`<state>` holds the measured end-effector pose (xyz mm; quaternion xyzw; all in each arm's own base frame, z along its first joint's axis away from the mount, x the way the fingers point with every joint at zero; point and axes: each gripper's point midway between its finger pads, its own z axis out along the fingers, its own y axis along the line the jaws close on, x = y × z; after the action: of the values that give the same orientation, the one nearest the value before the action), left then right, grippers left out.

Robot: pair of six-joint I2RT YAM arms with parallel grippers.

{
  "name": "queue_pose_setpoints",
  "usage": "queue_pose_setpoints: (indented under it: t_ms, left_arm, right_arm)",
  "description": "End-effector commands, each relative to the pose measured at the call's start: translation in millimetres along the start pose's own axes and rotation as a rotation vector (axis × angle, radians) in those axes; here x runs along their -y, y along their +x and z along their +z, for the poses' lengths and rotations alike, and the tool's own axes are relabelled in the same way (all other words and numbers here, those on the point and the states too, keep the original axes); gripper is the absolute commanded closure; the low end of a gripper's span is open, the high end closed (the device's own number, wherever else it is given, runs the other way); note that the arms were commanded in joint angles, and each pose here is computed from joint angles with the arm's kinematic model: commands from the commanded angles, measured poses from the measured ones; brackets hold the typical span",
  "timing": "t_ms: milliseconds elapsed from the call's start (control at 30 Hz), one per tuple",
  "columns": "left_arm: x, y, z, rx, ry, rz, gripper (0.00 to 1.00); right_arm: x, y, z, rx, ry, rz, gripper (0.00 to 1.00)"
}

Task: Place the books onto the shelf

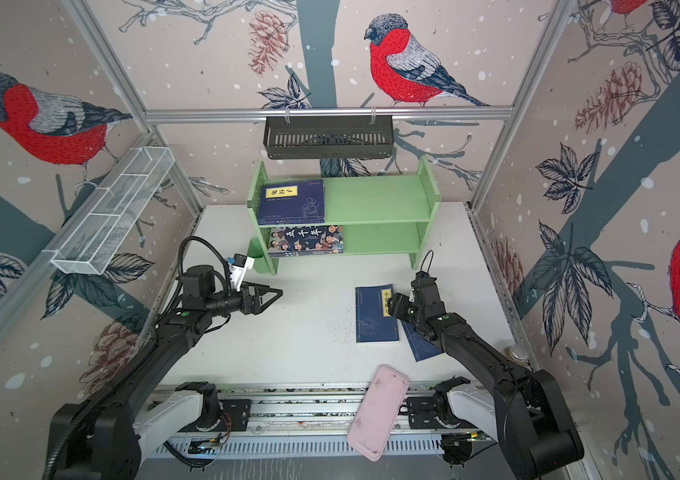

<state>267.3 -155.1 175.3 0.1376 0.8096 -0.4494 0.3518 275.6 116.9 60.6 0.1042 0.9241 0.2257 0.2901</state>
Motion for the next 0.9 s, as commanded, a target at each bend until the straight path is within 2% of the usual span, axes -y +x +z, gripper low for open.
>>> queue_pose_setpoints:
  t_ms: [0,333,567,867]
  left_arm:
    - [2,-8,2,0.027,0.021,0.030,0.06]
    - [-5,-13,5,0.029,0.009,-0.004,0.07]
    - [-7,-12,2,0.035,-0.008,-0.008,0.07]
    - [-12,-9,0,0.051,-0.047,0.001,0.07]
  right_arm:
    - [-8,2,4,-0.027,-0.043,-0.033,0.34]
    - [-7,21,15,-0.095,-0.047,-0.068,0.35]
    - [-29,34,27,-0.165,-0.067,-0.137,0.35]
    - [-73,44,36,-0.194,-0.113,-0.244,0.36]
